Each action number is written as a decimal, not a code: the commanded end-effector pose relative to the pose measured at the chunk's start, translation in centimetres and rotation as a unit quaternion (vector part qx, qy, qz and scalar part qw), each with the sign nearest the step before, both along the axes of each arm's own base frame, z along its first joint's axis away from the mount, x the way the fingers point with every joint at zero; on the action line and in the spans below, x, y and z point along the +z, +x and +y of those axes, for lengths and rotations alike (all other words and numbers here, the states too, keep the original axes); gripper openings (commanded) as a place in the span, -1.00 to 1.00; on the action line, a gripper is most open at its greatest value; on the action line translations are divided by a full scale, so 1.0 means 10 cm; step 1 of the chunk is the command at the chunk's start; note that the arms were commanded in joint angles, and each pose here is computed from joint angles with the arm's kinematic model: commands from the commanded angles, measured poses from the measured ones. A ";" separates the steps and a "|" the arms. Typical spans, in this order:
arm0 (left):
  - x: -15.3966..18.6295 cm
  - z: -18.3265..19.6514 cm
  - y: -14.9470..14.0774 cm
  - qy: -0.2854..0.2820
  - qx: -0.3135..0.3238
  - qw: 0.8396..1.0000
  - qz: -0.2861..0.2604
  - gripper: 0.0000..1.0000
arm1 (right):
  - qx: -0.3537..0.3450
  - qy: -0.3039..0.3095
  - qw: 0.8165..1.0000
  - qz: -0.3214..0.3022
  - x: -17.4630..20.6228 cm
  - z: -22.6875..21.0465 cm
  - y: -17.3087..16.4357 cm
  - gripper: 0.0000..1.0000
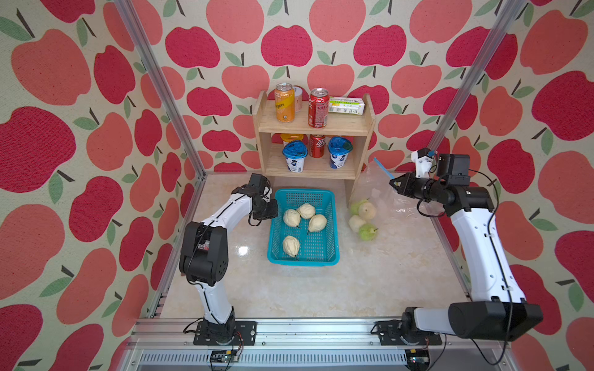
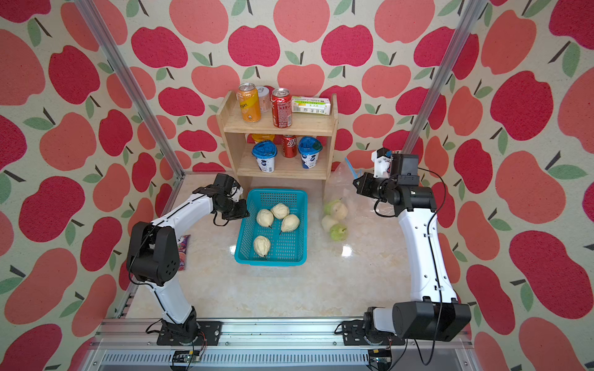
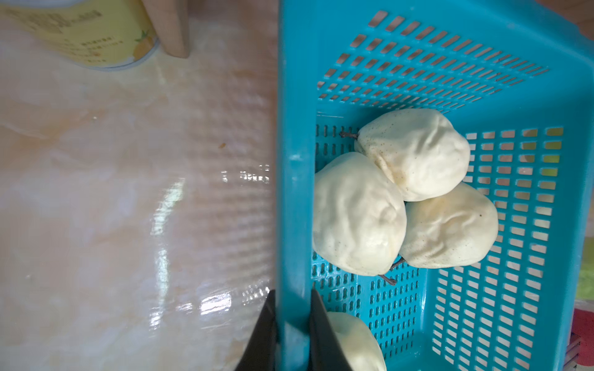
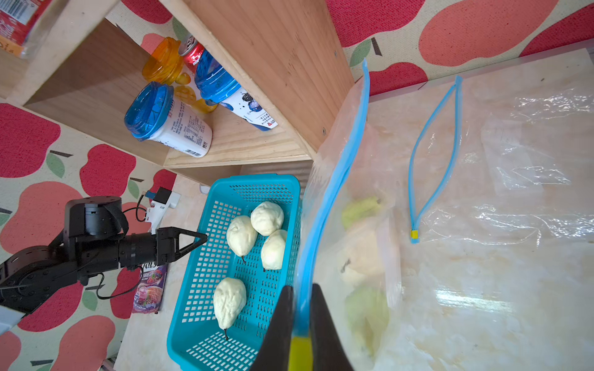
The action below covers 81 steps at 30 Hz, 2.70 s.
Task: Open the zip-top bag and take out the pear
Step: Move the basket to the center of the board, then adjust the zipper food storage bag at the center of the board.
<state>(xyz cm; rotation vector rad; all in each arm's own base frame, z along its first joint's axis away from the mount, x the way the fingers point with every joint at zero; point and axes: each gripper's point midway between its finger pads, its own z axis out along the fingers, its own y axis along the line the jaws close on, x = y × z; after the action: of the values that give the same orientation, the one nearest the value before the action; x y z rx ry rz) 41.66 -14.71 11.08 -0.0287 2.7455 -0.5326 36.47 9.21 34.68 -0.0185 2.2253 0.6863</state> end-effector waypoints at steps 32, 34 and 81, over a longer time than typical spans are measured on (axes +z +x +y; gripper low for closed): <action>1.76 -2.13 -1.33 -0.152 -0.258 0.922 -0.245 0.69 | 0.169 0.111 0.979 0.016 -0.09 0.70 -0.56 0.46; 1.79 -2.19 -1.41 -0.153 -0.263 0.916 -0.260 0.70 | 0.184 0.122 0.975 0.013 -0.04 0.76 -0.60 0.53; 2.03 -3.16 -1.18 -0.085 -0.242 0.836 -0.486 -1.00 | -0.035 0.034 0.999 0.003 0.00 -0.07 -0.13 0.62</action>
<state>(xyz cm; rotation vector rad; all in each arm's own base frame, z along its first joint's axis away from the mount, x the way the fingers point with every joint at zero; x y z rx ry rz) 29.78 -47.85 28.17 0.7359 1.7276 -0.6822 34.32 10.93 35.83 0.0399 2.1426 0.9019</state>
